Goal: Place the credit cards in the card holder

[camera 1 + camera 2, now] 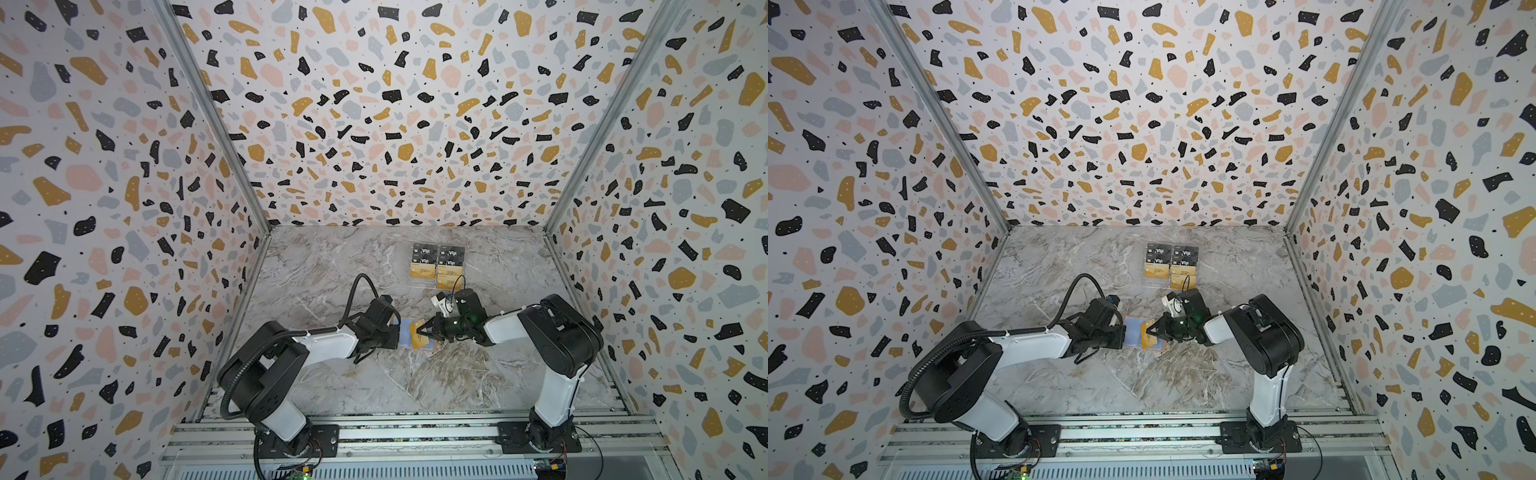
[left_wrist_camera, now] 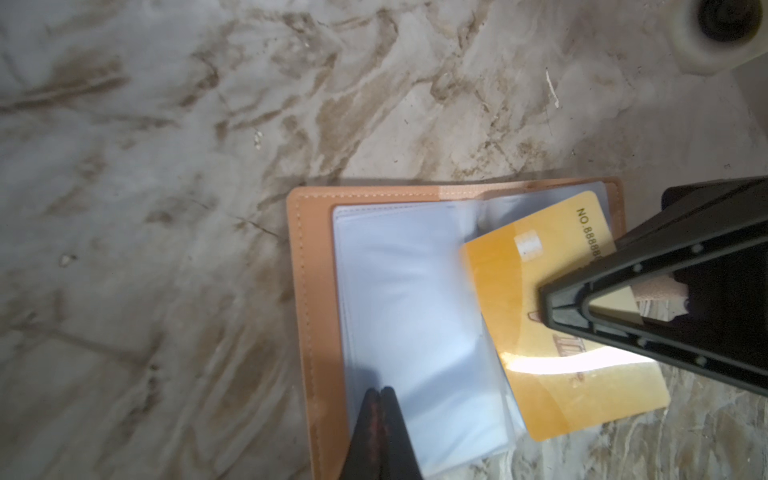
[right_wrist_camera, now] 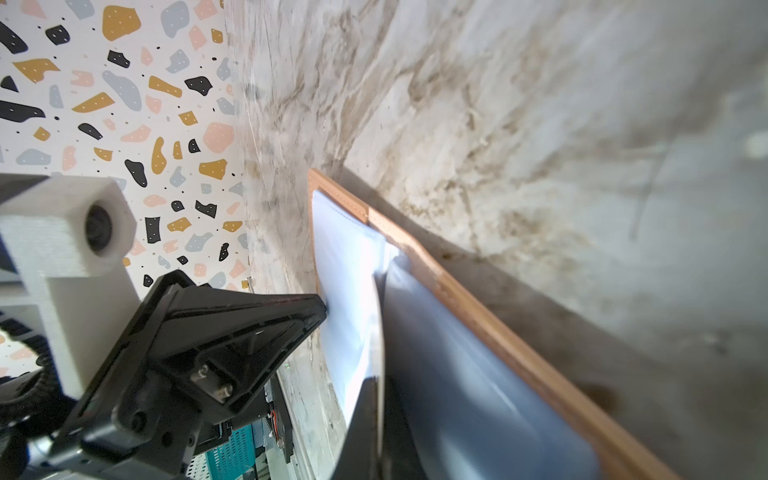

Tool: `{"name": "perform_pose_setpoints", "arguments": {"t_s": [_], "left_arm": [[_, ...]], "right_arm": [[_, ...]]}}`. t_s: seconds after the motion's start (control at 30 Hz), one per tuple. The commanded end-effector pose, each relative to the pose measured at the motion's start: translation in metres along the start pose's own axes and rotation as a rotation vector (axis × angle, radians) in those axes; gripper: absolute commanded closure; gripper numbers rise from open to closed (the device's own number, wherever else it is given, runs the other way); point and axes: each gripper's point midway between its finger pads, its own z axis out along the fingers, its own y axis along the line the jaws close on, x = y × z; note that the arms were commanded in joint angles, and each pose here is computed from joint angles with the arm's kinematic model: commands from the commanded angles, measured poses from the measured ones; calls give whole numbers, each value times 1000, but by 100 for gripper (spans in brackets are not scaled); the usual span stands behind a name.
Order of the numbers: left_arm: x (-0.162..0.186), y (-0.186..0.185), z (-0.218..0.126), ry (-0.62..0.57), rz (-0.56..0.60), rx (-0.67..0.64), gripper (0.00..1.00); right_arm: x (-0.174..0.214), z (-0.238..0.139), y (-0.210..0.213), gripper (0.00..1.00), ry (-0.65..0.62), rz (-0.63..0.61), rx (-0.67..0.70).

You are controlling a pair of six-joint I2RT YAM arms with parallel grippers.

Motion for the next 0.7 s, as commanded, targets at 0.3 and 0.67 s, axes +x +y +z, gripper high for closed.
{"name": "perform_pose_setpoints", "arguments": {"t_s": [0.3,0.67], "left_arm": [[7,1,-4,15,-8,7,100],[6,2,-5,16,-9,1,100]], "right_arm": [[-6,7,12,100,-30,-38,-38],[-6,8,19,100,-24,-54,-68]]}}
